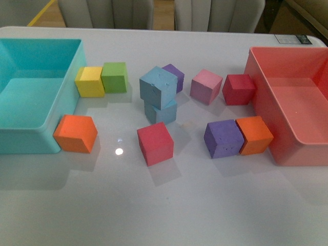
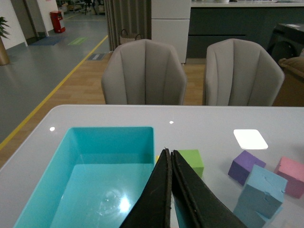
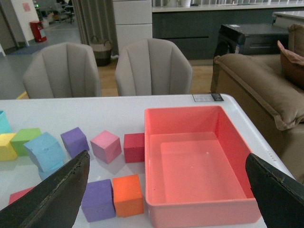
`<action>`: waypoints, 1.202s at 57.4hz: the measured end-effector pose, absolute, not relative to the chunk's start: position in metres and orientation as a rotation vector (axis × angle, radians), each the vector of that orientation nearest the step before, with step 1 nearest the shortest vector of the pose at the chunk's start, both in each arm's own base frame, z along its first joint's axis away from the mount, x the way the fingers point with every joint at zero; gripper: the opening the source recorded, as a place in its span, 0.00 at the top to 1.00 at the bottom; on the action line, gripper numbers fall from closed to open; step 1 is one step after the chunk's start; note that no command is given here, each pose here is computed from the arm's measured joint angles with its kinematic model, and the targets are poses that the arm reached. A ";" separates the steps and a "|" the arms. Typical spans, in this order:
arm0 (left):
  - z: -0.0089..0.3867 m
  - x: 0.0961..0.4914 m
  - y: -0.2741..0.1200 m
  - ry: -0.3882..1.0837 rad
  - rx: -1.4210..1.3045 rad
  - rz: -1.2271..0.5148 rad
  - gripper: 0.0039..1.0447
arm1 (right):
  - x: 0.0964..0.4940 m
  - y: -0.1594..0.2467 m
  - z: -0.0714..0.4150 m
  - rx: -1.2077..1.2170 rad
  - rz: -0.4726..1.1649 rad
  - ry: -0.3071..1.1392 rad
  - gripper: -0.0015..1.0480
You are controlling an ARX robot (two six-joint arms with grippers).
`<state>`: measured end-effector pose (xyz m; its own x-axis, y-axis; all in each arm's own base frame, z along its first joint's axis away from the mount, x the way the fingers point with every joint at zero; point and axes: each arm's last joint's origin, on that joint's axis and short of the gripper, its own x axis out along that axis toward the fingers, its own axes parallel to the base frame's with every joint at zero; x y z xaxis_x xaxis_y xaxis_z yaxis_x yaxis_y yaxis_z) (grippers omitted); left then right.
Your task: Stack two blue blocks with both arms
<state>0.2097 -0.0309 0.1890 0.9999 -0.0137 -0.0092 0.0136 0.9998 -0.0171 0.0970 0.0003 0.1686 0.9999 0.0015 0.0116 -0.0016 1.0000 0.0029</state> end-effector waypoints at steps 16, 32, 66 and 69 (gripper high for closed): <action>0.179 0.178 -0.016 0.011 -0.010 -0.003 0.99 | 0.097 0.000 0.169 0.003 0.003 -0.012 0.09; 0.168 0.156 0.000 -0.005 -0.010 0.005 0.99 | 0.097 0.000 0.169 0.003 0.003 -0.012 0.09; 0.171 0.124 0.000 -0.012 -0.009 -0.004 0.99 | 0.097 0.000 0.169 0.003 0.003 -0.012 0.09; 0.171 0.122 0.000 -0.013 -0.009 -0.004 0.99 | 0.097 0.000 0.169 0.003 0.003 -0.012 0.09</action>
<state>0.1220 -0.0004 0.1710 0.9999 -0.0038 0.0132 0.0039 1.0000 -0.0090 0.0970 0.0003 0.1686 0.9999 0.0031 0.0116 -0.0031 1.0000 0.0029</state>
